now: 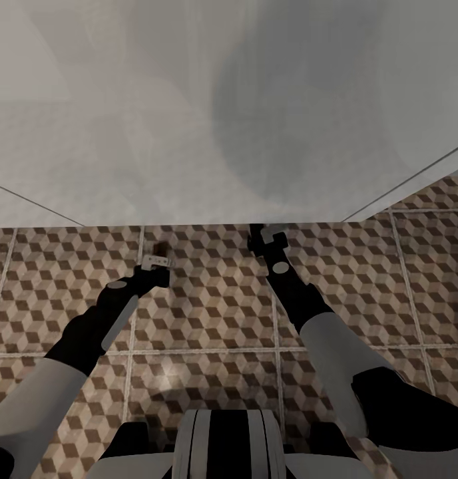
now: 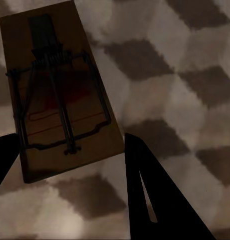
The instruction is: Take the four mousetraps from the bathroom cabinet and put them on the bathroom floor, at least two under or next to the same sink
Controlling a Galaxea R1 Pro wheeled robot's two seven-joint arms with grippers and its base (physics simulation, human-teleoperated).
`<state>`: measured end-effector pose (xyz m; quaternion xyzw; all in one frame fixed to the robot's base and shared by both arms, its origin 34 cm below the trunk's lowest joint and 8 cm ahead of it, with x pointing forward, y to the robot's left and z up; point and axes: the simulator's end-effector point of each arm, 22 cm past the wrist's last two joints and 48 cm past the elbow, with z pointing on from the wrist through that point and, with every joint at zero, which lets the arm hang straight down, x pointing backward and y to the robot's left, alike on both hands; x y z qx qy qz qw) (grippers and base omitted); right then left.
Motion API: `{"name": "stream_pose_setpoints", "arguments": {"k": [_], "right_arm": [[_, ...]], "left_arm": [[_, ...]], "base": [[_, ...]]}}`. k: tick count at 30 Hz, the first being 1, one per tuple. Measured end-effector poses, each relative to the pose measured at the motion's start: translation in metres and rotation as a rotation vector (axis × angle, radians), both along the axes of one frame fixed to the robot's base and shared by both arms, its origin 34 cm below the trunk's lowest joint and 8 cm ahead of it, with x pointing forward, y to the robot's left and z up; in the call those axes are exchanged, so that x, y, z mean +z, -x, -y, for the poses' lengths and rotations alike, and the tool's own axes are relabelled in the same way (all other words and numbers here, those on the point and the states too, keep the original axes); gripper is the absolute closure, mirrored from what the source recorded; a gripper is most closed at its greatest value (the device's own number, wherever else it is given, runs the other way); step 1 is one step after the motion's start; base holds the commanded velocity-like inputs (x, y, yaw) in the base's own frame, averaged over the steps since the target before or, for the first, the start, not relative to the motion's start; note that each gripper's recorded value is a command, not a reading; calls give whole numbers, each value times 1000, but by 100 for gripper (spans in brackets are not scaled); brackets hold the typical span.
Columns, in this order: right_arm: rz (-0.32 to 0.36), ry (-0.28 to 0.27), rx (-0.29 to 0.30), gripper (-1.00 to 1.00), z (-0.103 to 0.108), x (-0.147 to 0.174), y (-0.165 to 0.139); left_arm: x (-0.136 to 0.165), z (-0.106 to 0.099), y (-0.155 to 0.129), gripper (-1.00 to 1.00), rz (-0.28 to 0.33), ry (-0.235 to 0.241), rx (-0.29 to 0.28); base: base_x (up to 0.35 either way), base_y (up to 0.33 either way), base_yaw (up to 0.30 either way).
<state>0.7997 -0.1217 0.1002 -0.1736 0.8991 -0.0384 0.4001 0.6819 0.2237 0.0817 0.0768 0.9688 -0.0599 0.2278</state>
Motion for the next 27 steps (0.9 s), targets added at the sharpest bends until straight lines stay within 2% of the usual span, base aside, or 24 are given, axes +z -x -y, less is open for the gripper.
{"name": "stream_pose_setpoints", "arguments": {"k": [15,27], "right_arm": [[2,0,2,100,-1,0,0],[5,-2,4,100,-1,1,-1]], "left_arm": [[-14,-15,10,100,-43,-8,61],[-22,-16,16,100,-69,-11,72]], "base": [[0,0,0],[0,0,0]]}}
